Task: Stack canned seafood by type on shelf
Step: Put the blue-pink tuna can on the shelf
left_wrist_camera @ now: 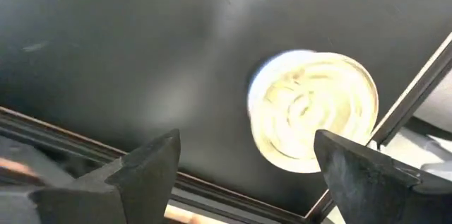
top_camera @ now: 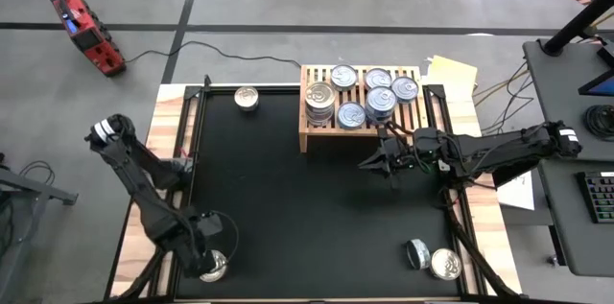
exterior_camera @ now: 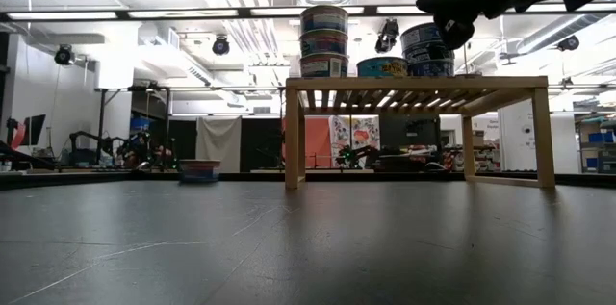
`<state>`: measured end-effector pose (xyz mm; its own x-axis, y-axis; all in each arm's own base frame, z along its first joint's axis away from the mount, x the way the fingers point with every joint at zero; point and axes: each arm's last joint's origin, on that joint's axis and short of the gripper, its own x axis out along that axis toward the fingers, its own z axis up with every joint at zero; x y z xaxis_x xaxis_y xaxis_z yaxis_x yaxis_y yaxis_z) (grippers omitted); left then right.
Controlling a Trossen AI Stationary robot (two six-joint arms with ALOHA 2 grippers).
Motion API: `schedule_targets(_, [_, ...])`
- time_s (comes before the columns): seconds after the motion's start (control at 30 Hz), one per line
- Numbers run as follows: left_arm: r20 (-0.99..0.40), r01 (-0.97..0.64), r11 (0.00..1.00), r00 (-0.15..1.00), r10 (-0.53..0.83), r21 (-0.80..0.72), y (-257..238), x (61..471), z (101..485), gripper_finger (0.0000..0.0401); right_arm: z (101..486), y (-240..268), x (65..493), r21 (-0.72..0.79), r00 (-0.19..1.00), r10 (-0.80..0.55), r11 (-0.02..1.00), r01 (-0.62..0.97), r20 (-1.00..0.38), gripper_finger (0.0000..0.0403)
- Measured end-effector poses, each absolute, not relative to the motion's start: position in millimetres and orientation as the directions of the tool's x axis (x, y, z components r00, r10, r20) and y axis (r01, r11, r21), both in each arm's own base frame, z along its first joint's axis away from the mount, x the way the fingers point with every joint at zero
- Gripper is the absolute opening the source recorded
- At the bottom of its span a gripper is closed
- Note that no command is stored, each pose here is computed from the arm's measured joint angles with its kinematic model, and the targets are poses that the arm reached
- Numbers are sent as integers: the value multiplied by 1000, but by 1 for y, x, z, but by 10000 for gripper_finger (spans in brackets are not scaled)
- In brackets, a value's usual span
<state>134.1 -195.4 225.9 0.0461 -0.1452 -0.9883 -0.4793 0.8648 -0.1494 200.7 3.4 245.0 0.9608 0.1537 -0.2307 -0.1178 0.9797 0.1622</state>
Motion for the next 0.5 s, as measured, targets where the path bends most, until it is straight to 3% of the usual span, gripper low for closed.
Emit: schedule_targets(0.5, [-999, -404, 914, 4, -43, -41, -223, 137, 186, 309, 243, 10, 201, 165, 953, 189, 975, -152, -238, 9])
